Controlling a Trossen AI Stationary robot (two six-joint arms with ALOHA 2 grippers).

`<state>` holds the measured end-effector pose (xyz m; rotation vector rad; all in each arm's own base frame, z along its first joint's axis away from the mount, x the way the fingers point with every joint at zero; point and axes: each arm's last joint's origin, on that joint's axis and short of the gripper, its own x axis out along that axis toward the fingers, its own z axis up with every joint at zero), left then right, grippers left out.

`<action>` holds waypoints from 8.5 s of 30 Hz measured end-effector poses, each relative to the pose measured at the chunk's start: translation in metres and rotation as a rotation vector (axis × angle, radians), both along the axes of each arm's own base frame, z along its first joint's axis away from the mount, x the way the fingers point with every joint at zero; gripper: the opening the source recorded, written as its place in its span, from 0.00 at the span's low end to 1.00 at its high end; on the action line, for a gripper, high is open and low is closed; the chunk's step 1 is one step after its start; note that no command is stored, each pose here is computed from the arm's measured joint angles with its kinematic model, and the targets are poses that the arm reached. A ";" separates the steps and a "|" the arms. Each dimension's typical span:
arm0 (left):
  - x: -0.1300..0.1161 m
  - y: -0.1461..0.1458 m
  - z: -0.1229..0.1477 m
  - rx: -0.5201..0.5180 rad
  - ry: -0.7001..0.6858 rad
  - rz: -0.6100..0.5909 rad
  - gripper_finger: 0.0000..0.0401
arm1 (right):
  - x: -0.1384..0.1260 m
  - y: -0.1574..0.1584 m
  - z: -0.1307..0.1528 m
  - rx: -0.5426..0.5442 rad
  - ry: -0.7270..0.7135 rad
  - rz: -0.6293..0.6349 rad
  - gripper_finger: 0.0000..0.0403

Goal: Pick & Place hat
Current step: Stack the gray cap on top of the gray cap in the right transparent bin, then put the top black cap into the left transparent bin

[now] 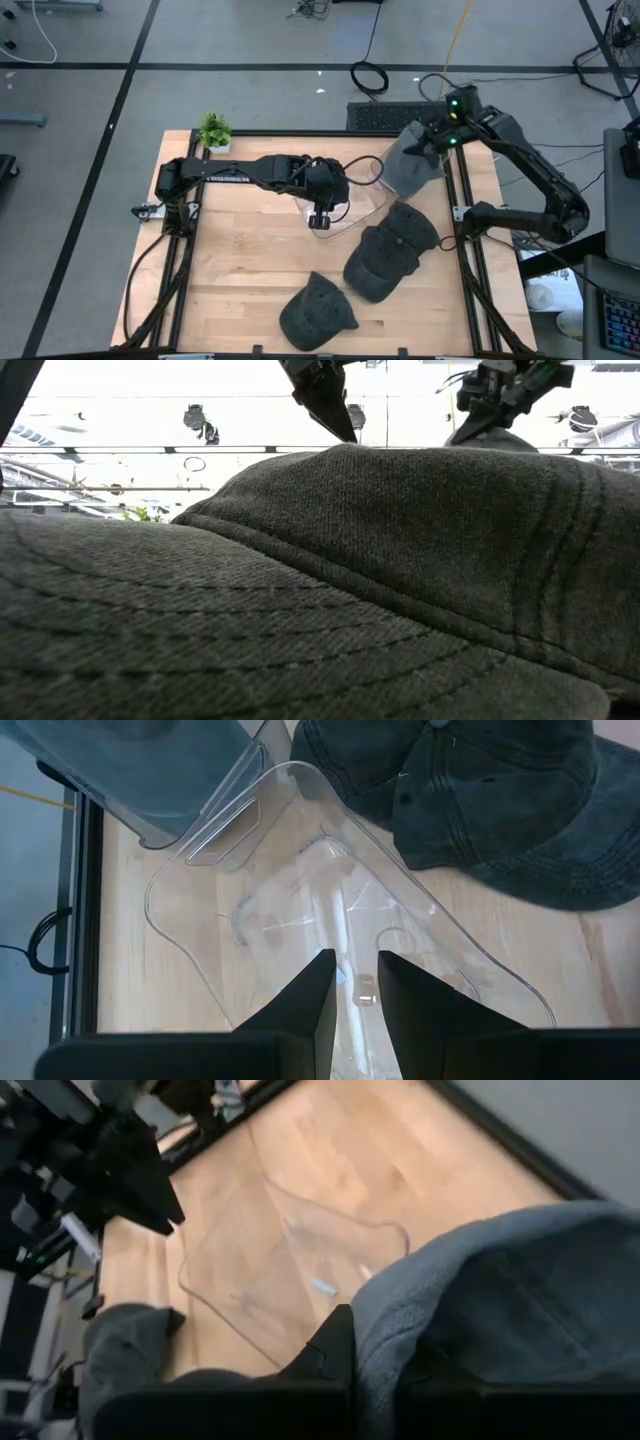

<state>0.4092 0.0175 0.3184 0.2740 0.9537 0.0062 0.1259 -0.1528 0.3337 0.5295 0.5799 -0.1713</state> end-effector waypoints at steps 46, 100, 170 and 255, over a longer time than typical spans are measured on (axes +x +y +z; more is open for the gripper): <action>0.000 0.007 0.000 -0.005 -0.002 0.024 0.22 | 0.020 -0.017 -0.090 -0.531 0.593 -0.406 0.38; -0.001 0.018 0.000 -0.016 -0.008 0.066 0.22 | 0.014 0.034 -0.104 -0.231 0.838 -0.399 0.00; -0.004 0.017 -0.003 -0.131 0.017 0.212 0.22 | -0.022 0.129 -0.149 0.420 0.579 -0.165 0.62; -0.004 0.016 -0.003 -0.060 0.034 0.108 0.22 | -0.019 0.178 -0.090 0.570 0.620 -0.410 0.61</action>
